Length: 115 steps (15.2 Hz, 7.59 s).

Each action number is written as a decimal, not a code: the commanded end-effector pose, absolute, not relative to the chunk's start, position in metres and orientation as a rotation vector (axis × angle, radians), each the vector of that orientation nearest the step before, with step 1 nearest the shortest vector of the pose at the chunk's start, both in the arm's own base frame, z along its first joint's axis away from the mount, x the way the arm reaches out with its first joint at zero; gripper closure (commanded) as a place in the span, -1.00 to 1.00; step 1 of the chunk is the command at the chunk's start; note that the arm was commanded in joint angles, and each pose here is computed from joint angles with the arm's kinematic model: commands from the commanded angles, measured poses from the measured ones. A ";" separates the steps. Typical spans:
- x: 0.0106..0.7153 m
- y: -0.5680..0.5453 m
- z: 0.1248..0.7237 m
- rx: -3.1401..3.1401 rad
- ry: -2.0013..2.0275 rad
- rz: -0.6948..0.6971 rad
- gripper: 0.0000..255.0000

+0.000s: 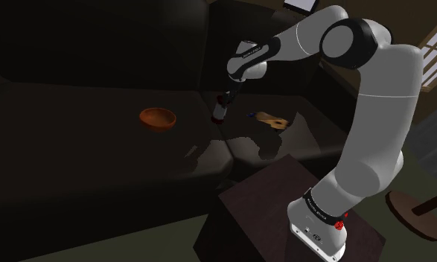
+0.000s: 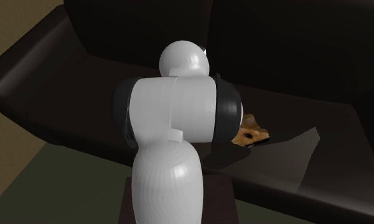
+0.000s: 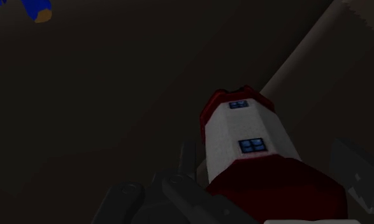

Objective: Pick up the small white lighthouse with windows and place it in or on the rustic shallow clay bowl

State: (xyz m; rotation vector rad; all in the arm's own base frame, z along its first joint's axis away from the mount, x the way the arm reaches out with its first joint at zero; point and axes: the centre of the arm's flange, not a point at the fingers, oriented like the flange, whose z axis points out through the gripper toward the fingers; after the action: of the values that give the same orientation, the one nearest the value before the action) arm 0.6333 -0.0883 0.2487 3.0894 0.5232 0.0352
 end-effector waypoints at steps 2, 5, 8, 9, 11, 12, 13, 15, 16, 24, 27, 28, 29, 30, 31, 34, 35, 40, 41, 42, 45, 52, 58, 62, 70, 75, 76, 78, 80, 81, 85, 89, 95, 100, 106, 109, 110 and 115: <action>0.633 -0.088 0.248 3.090 0.524 0.034 1.00; 0.633 -0.088 0.259 3.090 0.524 0.034 1.00; 0.633 -0.088 0.274 3.090 0.524 0.034 1.00; 0.633 -0.088 0.280 3.090 0.524 0.034 1.00; 0.633 -0.088 0.290 3.090 0.524 0.034 1.00; 0.633 -0.088 0.295 3.090 0.524 0.034 1.00; 0.633 -0.088 0.301 3.090 0.524 0.034 1.00; 0.633 -0.088 0.311 3.090 0.524 0.034 1.00; 0.633 -0.088 0.317 3.090 0.524 0.034 1.00; 0.633 -0.088 0.359 3.090 0.524 0.034 1.00; 0.633 -0.088 0.375 3.090 0.524 0.034 1.00; 0.633 -0.088 0.380 3.090 0.524 0.034 1.00; 0.633 -0.088 0.385 3.090 0.524 0.034 1.00; 0.633 -0.088 0.391 3.090 0.524 0.034 1.00; 0.633 -0.088 0.396 3.090 0.524 0.034 1.00; 0.633 -0.088 0.407 3.090 0.524 0.034 1.00; 0.635 -0.075 0.409 3.090 0.524 0.034 1.00; 0.645 -0.011 0.420 3.090 0.524 0.034 1.00; 0.647 0.002 0.422 3.090 0.524 0.034 1.00; 0.649 0.015 0.424 3.090 0.524 0.034 1.00; 0.655 0.054 0.431 3.090 0.524 0.034 1.00; 0.668 0.144 0.446 3.090 0.524 0.034 1.00; 0.680 0.221 0.459 3.090 0.524 0.034 1.00; 0.688 0.273 0.468 3.090 0.524 0.034 1.00; 0.691 0.268 0.433 3.129 0.487 0.038 -1.00; 0.703 0.246 0.365 3.319 0.290 0.064 -1.00; 0.705 0.243 0.352 3.356 0.247 0.069 -1.00; 0.708 0.238 0.323 3.427 0.159 0.080 -1.00; 0.711 0.235 0.295 3.495 0.066 0.092 -1.00; 0.713 0.234 0.281 3.528 0.017 0.098 -1.00; 0.716 0.235 0.243 3.601 -0.098 0.112 -1.00; 0.718 0.245 0.224 3.601 -0.098 0.112 -1.00; 0.719 0.251 0.212 3.601 -0.098 0.112 -1.00; 0.716 0.252 0.211 3.601 -0.099 0.112 1.00; 0.722 0.266 0.226 3.596 -0.100 0.114 1.00; 0.725 0.269 0.233 3.603 -0.094 0.135 1.00; 0.725 0.269 0.233 3.603 -0.094 0.135 -1.00; 0.613 0.319 0.214 3.064 0.628 0.707 -1.00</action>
State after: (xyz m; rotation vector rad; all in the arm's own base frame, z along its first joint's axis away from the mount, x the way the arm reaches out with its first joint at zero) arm 0.6439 0.3123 0.2285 3.1914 0.4722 0.6479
